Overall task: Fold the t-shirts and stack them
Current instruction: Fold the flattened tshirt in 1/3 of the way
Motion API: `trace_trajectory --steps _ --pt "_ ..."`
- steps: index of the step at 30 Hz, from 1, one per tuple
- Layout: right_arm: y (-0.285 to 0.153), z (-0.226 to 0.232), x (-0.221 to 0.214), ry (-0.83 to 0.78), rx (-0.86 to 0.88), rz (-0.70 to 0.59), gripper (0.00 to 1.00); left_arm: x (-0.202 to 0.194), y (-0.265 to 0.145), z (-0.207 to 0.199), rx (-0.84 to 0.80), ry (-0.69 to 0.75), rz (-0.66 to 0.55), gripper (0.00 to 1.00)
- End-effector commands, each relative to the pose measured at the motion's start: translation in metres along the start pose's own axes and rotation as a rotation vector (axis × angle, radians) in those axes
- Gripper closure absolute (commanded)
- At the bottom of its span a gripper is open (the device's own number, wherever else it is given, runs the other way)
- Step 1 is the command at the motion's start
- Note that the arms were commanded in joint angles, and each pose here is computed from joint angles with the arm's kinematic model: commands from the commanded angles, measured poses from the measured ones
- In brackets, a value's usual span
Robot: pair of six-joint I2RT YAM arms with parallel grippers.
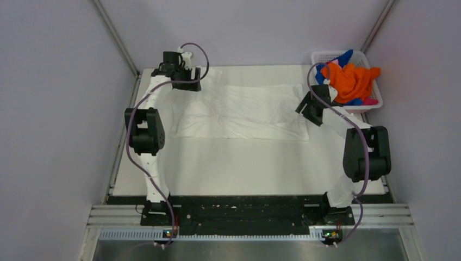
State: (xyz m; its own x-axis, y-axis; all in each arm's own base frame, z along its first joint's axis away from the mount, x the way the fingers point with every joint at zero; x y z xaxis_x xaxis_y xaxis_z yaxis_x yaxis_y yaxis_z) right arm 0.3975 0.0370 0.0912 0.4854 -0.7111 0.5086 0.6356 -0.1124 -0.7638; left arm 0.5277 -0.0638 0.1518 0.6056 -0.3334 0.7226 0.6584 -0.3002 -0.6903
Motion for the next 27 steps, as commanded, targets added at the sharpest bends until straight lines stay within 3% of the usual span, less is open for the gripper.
trace_trajectory --steps 1,2,4,7,12,20,27 --pt "-0.016 0.025 0.041 0.017 0.066 -0.122 0.15 0.039 -0.026 0.024 0.138 -0.053 -0.051 0.09" --pt "-0.019 0.026 0.042 0.018 0.074 -0.124 0.08 0.043 -0.033 0.023 0.148 -0.086 -0.057 0.09" --pt "-0.028 0.028 0.04 0.014 0.104 -0.116 0.04 0.045 -0.045 0.013 0.118 -0.146 -0.073 0.06" --pt "-0.041 0.029 0.024 -0.006 0.138 -0.093 0.01 0.037 -0.062 -0.01 0.055 -0.253 -0.111 0.04" --pt "-0.061 0.04 -0.016 -0.105 0.22 -0.051 0.01 -0.008 -0.071 -0.056 -0.074 -0.408 -0.149 0.02" --pt "-0.033 0.054 -0.066 -0.185 0.294 0.089 0.01 -0.102 -0.042 -0.075 0.001 -0.591 0.101 0.01" --pt "-0.01 0.029 -0.081 -0.189 0.173 0.109 0.01 -0.149 -0.028 -0.069 0.116 -0.643 0.263 0.01"
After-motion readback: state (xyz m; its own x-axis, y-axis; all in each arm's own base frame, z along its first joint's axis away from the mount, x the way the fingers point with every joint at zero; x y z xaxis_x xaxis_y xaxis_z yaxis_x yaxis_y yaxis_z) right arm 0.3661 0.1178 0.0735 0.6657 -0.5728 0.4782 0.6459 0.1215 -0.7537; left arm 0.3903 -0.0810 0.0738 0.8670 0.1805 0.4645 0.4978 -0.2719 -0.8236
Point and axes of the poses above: each gripper's point midway between its finger pads, its own y axis out along the fingers, its own z axis along the line the jaws close on, x = y × z, the point moved 3 cm from there along -y, back along the fingers, and after that the axes turned 13 degrees about y, right-handed, at the moved point
